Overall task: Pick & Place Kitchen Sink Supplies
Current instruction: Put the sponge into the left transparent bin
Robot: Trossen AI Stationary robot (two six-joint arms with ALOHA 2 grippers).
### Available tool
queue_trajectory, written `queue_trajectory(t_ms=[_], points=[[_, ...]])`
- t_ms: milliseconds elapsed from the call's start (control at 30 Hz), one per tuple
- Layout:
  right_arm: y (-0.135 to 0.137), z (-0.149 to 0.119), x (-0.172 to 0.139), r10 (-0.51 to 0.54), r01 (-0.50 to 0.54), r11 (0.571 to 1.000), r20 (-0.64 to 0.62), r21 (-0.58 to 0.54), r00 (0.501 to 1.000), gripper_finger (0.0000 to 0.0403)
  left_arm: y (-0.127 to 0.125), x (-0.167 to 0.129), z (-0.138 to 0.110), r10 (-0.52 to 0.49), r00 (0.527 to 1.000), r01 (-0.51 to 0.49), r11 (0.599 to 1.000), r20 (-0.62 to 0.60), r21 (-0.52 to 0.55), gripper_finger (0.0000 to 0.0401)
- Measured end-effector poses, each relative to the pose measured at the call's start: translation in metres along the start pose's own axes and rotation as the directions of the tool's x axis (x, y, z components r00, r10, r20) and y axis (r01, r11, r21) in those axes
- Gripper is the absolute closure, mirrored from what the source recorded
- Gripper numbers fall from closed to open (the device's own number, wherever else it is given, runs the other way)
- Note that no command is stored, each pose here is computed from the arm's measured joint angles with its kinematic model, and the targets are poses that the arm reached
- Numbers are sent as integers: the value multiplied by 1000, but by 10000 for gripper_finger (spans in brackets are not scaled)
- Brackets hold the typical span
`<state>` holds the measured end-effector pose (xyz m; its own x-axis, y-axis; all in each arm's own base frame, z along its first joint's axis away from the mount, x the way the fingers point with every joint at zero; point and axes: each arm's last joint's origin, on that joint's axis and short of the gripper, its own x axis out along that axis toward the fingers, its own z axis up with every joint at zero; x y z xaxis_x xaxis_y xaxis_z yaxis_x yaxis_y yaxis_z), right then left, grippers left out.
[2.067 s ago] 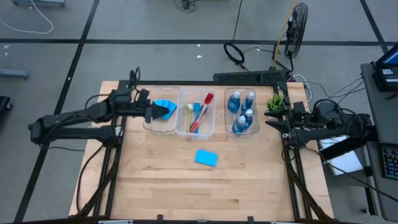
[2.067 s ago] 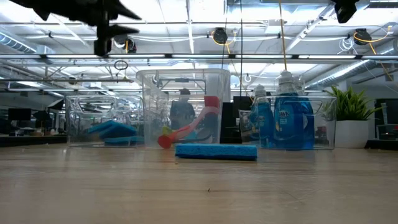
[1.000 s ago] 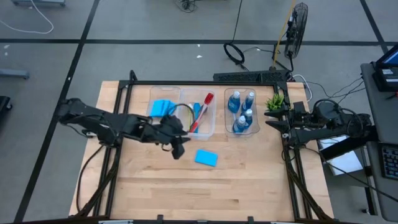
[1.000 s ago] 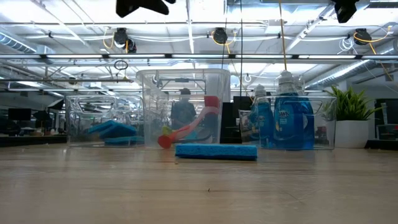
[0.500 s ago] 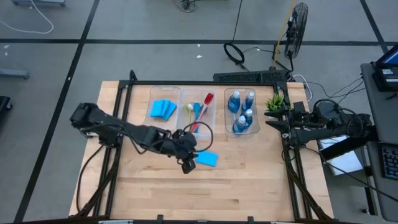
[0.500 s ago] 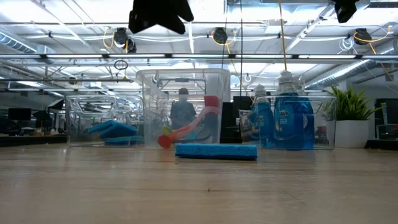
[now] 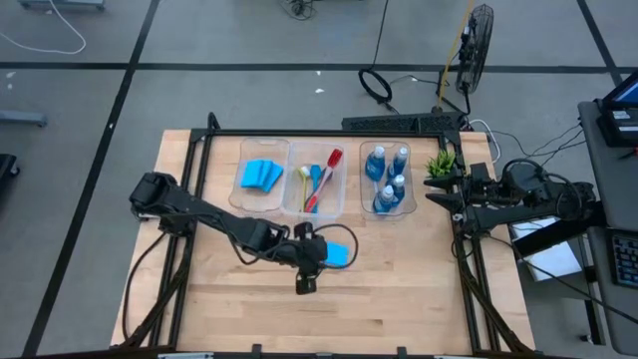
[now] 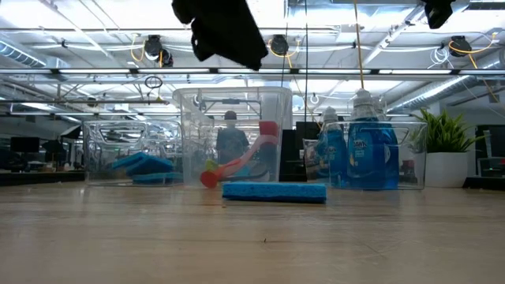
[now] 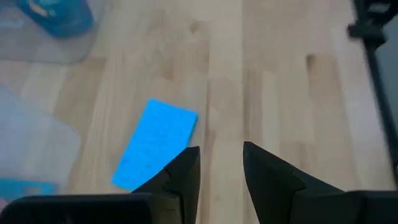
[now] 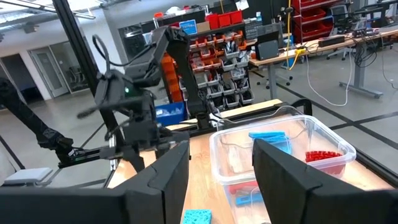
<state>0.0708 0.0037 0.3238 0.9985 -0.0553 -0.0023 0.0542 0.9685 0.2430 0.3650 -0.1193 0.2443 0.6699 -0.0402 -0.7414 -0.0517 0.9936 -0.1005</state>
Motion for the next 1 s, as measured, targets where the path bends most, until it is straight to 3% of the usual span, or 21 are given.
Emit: queue_trajectory(t_ms=[267,533,733,1000], points=[[0,0,0,0,0,1000,-1,3,1000,239,2,13,-5,14,999,-14,1000,-41,3,259],[0,0,0,0,0,1000,-1,2,1000,237,3,14,-3,10,1000,-10,1000,-19,-1,172],[0,0,0,0,0,1000,-1,2,1000,239,9,15,-1,28,999,-28,998,-14,56,115],[0,0,0,-1,1,1000,-4,0,1000,237,13,40,-7,14,998,-7,993,-58,120,102]])
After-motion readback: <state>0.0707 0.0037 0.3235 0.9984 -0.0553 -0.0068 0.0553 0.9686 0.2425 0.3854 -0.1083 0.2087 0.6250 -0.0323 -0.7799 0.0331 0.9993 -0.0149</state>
